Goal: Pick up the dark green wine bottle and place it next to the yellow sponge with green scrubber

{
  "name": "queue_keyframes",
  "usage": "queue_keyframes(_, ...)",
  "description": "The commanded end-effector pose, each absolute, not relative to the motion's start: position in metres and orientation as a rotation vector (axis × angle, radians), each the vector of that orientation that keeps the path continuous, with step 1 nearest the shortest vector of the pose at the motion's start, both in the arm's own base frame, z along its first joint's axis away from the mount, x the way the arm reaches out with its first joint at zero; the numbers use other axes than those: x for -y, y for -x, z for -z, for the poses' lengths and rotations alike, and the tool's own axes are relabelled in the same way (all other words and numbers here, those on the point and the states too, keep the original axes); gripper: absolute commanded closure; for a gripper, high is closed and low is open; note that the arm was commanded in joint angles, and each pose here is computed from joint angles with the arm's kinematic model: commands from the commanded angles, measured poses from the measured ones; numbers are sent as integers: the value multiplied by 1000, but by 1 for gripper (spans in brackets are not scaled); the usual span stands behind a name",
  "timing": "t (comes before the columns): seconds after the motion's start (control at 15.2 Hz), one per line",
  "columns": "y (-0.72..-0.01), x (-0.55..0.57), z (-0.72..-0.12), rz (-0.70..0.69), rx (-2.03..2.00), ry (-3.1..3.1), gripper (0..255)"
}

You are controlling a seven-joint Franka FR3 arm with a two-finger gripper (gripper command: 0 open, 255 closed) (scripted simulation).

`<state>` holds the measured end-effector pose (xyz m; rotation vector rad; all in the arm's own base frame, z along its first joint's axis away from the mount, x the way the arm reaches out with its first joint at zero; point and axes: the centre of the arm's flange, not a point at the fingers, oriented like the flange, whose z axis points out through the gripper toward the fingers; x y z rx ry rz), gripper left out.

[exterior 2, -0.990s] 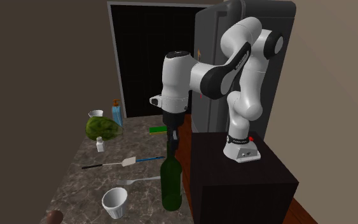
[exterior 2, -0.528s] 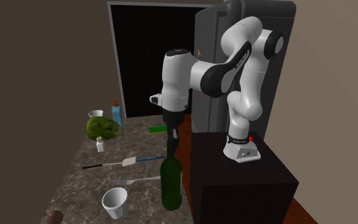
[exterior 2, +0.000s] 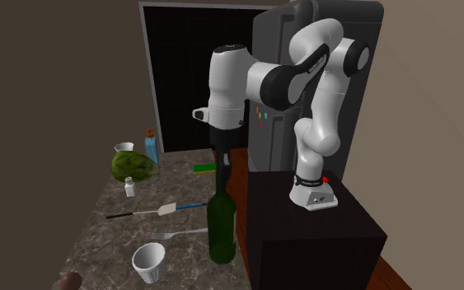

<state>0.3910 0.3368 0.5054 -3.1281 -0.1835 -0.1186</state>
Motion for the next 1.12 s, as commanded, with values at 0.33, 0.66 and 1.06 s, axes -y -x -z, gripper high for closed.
queue_keyframes(0.33,-390,-336,-544,119,184,3128,255)
queue_keyframes(0.66,-404,-299,-553,119,184,3128,255)
queue_keyframes(1.06,-430,-224,-553,119,184,3128,255)
